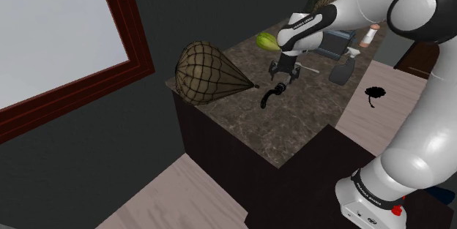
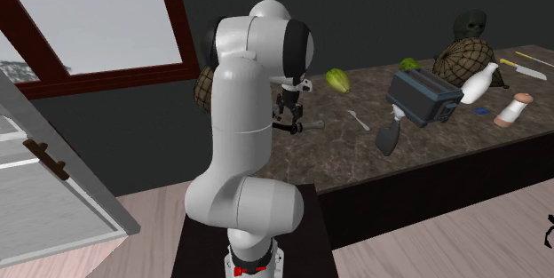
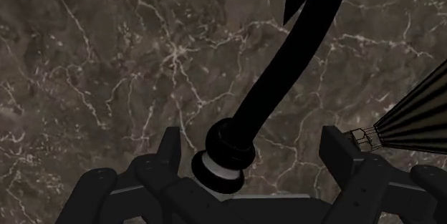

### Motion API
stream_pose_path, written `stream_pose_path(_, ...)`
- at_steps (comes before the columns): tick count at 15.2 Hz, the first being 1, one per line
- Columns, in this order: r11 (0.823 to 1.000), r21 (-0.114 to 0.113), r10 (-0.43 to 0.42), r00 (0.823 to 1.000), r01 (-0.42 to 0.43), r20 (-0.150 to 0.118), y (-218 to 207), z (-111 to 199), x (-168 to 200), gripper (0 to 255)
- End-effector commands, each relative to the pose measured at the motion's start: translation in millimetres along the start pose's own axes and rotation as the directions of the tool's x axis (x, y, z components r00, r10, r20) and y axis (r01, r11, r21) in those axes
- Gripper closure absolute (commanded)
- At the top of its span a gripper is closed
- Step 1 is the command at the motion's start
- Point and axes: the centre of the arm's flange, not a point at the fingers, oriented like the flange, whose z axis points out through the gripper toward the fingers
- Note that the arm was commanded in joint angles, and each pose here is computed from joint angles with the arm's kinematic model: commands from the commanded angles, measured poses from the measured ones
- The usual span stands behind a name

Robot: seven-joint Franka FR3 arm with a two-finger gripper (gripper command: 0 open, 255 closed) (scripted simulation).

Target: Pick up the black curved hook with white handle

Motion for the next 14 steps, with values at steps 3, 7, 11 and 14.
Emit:
stream_pose_path(3,0.994,0.005,0.113,0.994,-0.113,0.01,8.7,39.7,39.4,0)
stream_pose_path(7,0.994,0.005,0.113,0.993,-0.114,0.01,8.8,55.5,41.3,0)
stream_pose_path(11,0.994,0.005,0.113,0.993,-0.114,0.01,8.8,79.5,44.0,0)
stream_pose_path(14,0.994,0.005,0.113,0.993,-0.114,0.01,8.7,79.3,44.1,255)
